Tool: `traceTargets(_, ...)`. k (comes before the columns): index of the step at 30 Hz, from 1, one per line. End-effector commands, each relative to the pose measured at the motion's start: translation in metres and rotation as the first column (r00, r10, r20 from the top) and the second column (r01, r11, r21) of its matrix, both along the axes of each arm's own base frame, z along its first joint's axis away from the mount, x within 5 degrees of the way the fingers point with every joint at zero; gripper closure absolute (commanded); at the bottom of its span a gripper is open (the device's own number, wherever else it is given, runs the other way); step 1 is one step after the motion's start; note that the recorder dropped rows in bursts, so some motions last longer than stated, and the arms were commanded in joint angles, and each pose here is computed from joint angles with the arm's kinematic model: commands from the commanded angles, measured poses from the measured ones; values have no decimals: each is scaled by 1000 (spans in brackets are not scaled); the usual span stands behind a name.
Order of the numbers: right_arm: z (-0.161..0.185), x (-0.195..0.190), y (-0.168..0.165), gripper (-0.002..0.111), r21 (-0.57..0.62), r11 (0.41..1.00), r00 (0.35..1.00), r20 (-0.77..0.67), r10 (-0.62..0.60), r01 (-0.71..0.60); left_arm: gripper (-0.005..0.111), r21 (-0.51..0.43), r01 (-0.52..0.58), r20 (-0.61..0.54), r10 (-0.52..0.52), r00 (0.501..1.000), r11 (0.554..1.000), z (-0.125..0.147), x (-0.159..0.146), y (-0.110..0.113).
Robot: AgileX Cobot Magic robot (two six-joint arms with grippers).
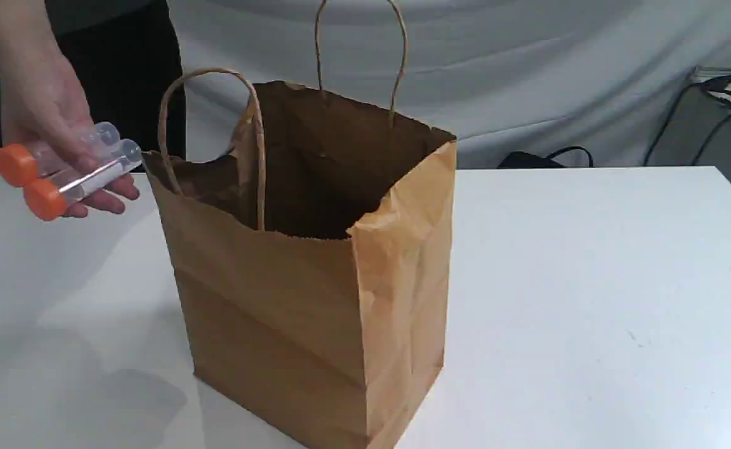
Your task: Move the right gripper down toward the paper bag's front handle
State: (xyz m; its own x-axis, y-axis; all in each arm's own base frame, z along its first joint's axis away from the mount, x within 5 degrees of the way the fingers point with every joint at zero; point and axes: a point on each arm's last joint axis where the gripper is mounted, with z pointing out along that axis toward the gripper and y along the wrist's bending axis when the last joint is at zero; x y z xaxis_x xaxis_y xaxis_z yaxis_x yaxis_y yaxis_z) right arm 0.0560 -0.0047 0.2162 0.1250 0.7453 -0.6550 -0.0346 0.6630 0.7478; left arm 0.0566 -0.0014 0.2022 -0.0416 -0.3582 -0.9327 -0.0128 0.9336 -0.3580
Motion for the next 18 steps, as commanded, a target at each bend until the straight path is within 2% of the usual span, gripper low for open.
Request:
traceTargets(1,0,0,0,108,-19,1000,1000,9,-7,7,107,3,-2,1,2,1000,1000,-1,0,0)
traceTargets(10,0,0,0,108,-56,998,1000,6,-10,11,107,-10,-2,3,2,1000,1000,-1,0,0)
traceTargets(15,-1,0,0,108,-93,996,1000,-2,-10,10,107,-92,-24,108,34,994,995,9,0,3)
traceTargets(18,-1,0,0,108,-108,994,1000,-2,-12,11,107,-83,-27,129,37,991,996,13,-1,3)
